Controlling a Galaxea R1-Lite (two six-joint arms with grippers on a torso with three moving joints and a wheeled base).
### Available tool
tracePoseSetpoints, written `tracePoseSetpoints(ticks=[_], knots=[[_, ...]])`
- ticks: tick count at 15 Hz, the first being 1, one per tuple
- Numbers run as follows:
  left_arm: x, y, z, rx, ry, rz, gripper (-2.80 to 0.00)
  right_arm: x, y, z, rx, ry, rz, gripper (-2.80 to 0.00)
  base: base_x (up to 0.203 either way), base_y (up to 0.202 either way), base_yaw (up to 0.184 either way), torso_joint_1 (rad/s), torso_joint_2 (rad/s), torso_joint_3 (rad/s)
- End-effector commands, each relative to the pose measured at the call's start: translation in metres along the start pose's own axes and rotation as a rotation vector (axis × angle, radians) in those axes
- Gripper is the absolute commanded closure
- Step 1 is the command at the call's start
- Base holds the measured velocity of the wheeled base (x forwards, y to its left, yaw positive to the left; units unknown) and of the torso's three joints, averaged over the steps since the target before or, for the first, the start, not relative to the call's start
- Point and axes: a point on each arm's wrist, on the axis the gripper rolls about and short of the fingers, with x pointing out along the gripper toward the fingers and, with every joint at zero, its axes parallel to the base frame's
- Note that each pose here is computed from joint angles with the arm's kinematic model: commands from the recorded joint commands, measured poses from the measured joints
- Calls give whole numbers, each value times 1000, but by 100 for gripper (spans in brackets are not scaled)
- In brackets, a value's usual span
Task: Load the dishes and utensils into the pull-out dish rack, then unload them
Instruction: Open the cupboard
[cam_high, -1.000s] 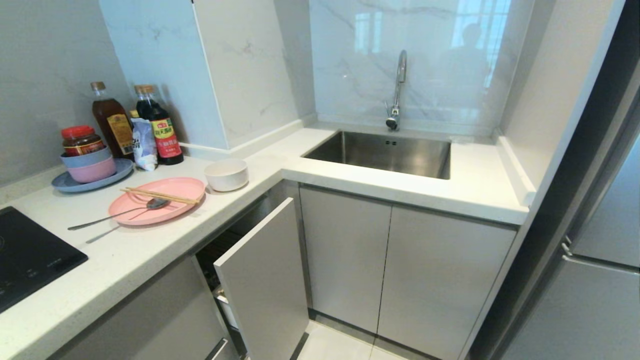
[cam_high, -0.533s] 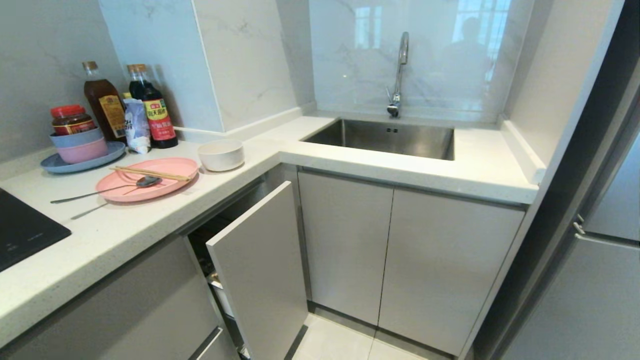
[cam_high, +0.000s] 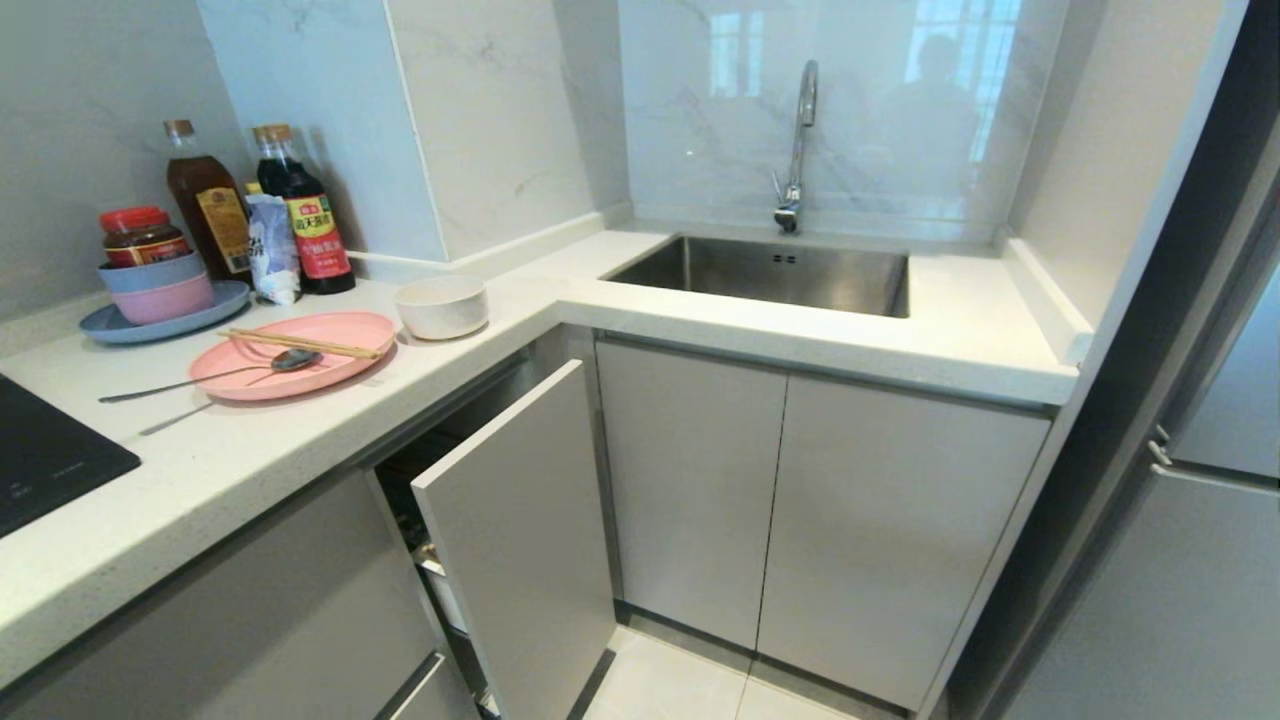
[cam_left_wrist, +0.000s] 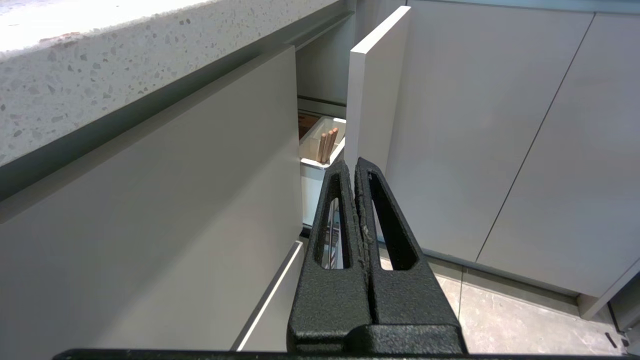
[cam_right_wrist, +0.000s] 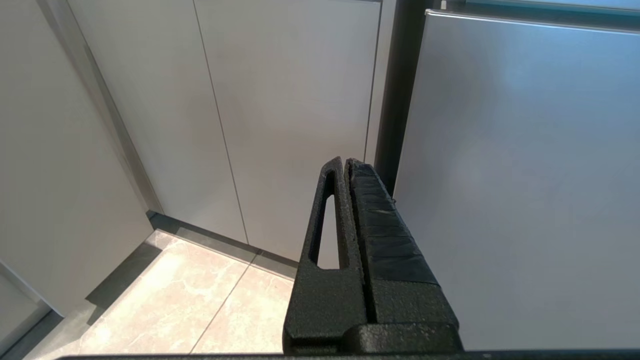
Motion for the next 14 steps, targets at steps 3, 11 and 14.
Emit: tracePoseSetpoints(ticks=[3, 11, 14], knots=[[0, 0, 0, 0, 0, 1, 0, 0, 0, 0, 0, 0, 0, 0, 0, 0, 0, 0, 0, 0], [-20, 1, 58, 12, -148, 6, 0, 0, 0, 0, 0, 1, 0, 0, 0, 0, 0, 0, 0, 0], [-51, 4, 151, 11, -263, 32, 0, 0, 0, 0, 0, 1, 0, 0, 0, 0, 0, 0, 0, 0]])
